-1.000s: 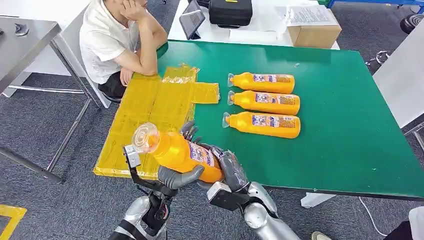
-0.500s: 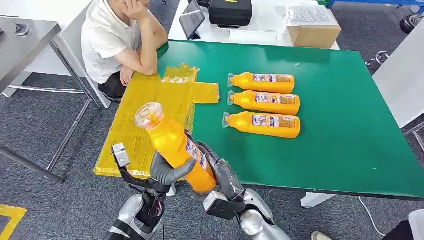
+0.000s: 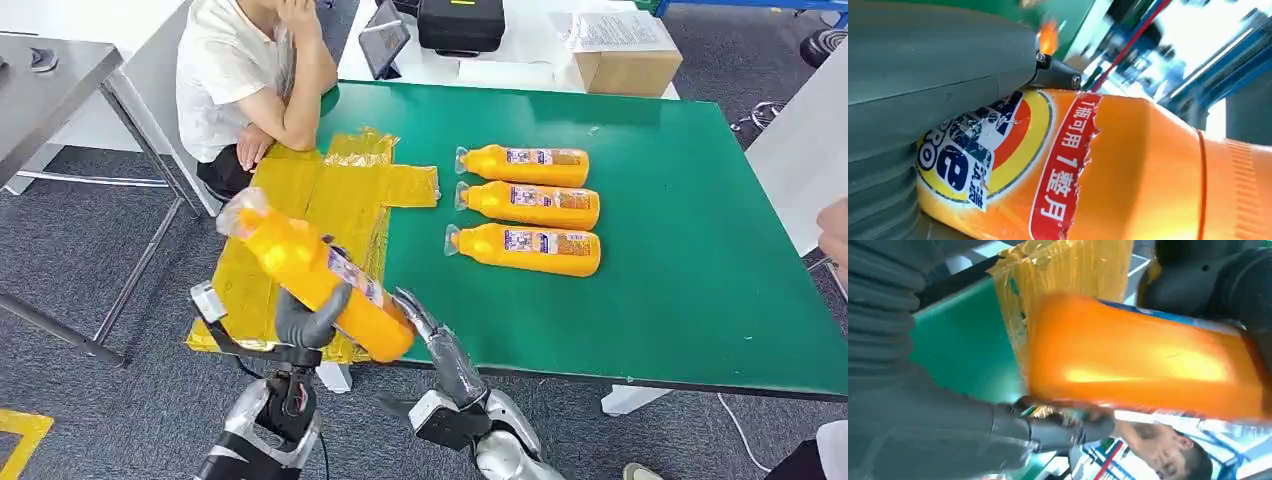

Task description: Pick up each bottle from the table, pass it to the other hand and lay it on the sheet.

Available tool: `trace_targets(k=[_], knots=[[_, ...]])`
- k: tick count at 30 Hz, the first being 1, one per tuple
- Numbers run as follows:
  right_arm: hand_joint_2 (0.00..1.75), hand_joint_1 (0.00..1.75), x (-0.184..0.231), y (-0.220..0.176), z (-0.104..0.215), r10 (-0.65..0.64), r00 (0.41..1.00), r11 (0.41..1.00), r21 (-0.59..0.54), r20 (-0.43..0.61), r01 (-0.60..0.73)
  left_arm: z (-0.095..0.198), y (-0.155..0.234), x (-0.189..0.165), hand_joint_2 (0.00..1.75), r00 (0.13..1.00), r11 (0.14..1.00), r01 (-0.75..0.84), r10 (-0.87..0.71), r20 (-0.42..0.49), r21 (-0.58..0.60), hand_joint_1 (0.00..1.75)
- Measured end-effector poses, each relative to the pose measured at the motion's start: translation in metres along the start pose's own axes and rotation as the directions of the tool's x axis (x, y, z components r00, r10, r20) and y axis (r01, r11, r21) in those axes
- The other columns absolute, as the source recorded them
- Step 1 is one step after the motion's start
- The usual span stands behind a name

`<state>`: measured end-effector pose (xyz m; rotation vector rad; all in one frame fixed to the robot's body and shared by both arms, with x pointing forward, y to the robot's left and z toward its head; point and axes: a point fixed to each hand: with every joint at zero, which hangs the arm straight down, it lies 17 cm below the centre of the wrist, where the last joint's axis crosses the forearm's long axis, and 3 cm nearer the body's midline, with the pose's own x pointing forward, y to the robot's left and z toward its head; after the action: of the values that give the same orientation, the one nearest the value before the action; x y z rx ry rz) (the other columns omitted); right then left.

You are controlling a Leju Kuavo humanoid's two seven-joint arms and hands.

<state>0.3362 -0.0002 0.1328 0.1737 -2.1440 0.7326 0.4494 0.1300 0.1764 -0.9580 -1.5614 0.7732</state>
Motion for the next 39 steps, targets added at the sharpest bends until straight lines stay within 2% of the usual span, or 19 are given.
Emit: trace_targets(k=[2,4,6,8,10,12,13,15,17,22,24,26,27,33,34,36,37,38,39], knots=[[0.00,0.00,0.004,-0.010,0.001,0.024,1.000,0.997,-0.069,0.001,-0.024,-0.007,0.012,0.012,1.75,0.997,0.997,0.069,-0.071,0.038,0.042,1.75],[0.00,0.00,0.018,-0.045,-0.001,0.153,0.988,0.960,-0.237,0.011,-0.146,-0.017,0.039,0.016,1.75,0.944,0.937,0.321,-0.328,0.031,0.136,1.75],[0.00,0.00,0.038,-0.098,-0.002,0.260,0.965,0.869,-0.434,-0.008,-0.238,-0.024,0.087,0.040,1.75,0.752,0.714,0.624,-0.659,0.004,0.318,1.75],[0.00,0.00,0.046,-0.151,0.005,0.286,0.957,0.773,-0.577,-0.056,-0.265,-0.031,0.101,0.071,1.75,0.505,0.471,0.782,-0.862,0.027,0.408,1.75],[0.00,0.00,0.050,-0.197,0.018,0.294,0.950,0.679,-0.678,-0.101,-0.282,-0.038,0.094,0.080,1.75,0.274,0.271,0.876,-0.960,0.049,0.399,1.75],[0.00,0.00,0.062,-0.240,0.034,0.325,0.936,0.572,-0.759,-0.136,-0.309,-0.045,0.093,0.073,1.75,0.108,0.114,0.935,-0.993,0.038,0.335,1.75],[1.75,0.00,0.067,-0.254,0.042,0.331,0.931,0.532,-0.786,-0.150,-0.316,-0.048,0.097,0.065,1.75,0.076,0.079,0.954,-0.997,0.021,0.289,1.75],[1.75,0.00,0.068,-0.276,0.058,0.298,0.939,0.464,-0.834,-0.169,-0.298,-0.052,0.104,0.053,1.75,0.049,0.044,0.975,-0.999,-0.017,0.219,1.75],[1.75,0.00,0.067,-0.286,0.070,0.273,0.945,0.429,-0.856,-0.180,-0.287,-0.056,0.108,0.048,1.75,-0.026,-0.032,0.984,-0.999,-0.032,0.173,1.75],[1.75,0.00,0.067,-0.295,0.080,0.264,0.943,0.389,-0.873,-0.201,-0.295,-0.067,0.133,0.031,1.75,-0.375,-0.375,0.927,-0.924,-0.073,-0.005,1.75],[1.75,0.00,0.066,-0.296,0.081,0.259,0.945,0.386,-0.875,-0.202,-0.293,-0.068,0.147,0.024,1.75,-0.470,-0.463,0.882,-0.880,-0.076,-0.086,1.75],[1.75,0.00,0.065,-0.296,0.083,0.250,0.947,0.384,-0.877,-0.201,-0.288,-0.066,0.158,0.017,1.75,-0.501,-0.485,0.860,-0.862,-0.076,-0.160,1.69],[1.75,0.00,0.064,-0.296,0.083,0.246,0.948,0.384,-0.878,-0.201,-0.286,-0.066,0.161,0.014,1.75,-0.504,-0.485,0.855,-0.861,-0.070,-0.186,1.47],[1.75,0.00,0.063,-0.294,0.082,0.238,0.951,0.389,-0.878,-0.198,-0.280,-0.066,0.165,0.002,1.75,-0.488,-0.461,0.846,-0.872,-0.042,-0.269,1.47],[1.75,0.00,0.063,-0.294,0.082,0.238,0.951,0.389,-0.878,-0.198,-0.280,-0.066,0.166,0.002,1.75,-0.489,-0.461,0.844,-0.871,-0.041,-0.272,1.15],[1.75,0.00,0.062,-0.293,0.082,0.237,0.951,0.390,-0.877,-0.198,-0.280,-0.066,0.167,0.002,1.75,-0.491,-0.462,0.843,-0.870,-0.043,-0.276,1.15],[1.75,0.00,0.062,-0.293,0.082,0.237,0.951,0.390,-0.877,-0.199,-0.280,-0.066,0.168,0.001,1.75,-0.492,-0.462,0.842,-0.870,-0.043,-0.280,0.87],[1.75,0.00,0.062,-0.293,0.082,0.236,0.951,0.390,-0.877,-0.199,-0.281,-0.066,0.168,0.001,1.75,-0.492,-0.462,0.841,-0.869,-0.043,-0.283,0.42],[1.75,0.00,0.061,-0.293,0.082,0.236,0.951,0.391,-0.877,-0.200,-0.281,-0.066,0.169,0.001,1.75,-0.493,-0.463,0.840,-0.869,-0.044,-0.285,0.23]])
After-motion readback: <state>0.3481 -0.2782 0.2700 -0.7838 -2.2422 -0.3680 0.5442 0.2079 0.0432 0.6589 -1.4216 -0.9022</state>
